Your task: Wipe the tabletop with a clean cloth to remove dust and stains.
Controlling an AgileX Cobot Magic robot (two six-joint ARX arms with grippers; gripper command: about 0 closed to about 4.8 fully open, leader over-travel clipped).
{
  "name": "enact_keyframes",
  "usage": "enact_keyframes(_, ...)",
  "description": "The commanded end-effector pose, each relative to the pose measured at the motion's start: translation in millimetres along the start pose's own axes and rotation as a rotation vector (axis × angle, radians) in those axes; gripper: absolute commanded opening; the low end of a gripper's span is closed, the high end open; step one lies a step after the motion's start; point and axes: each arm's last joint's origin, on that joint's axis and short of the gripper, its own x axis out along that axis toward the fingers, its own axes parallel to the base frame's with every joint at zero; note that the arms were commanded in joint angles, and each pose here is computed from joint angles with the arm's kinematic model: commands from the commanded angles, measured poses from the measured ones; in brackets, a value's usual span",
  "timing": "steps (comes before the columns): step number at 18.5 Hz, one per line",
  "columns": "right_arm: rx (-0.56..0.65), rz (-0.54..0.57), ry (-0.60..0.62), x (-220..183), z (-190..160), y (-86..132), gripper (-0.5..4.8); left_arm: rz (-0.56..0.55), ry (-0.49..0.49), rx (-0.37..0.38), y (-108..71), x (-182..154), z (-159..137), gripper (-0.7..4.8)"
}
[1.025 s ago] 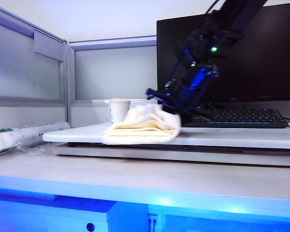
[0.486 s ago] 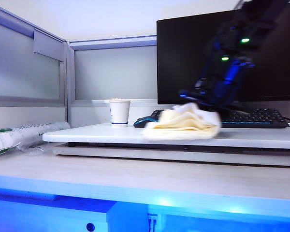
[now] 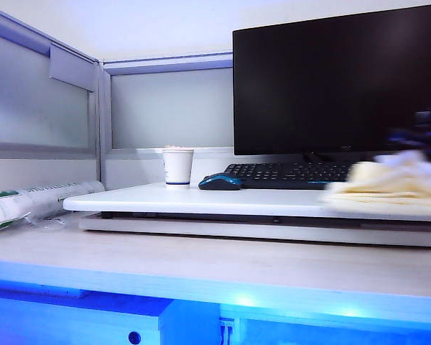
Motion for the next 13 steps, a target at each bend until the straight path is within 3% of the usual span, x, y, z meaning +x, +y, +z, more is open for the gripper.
enact_keyframes(1,-0.045,-0.049,0.058,-12,-5,-18,-0.09,0.001,-0.006,0.003,0.0,0,1,-0.06)
enact_keyframes(9,-0.054,0.082,0.019,-17,1,-11,-0.03,0.000,-0.006,0.003,0.0,0,1,-0.06)
enact_keyframes(11,-0.050,0.117,-0.013,-18,4,-9,1.42,0.001,-0.006,0.003,0.0,0,1,-0.05)
enact_keyframes(13,-0.022,0.165,-0.042,-18,8,-7,2.25,0.001,-0.006,0.003,0.0,0,1,-0.05)
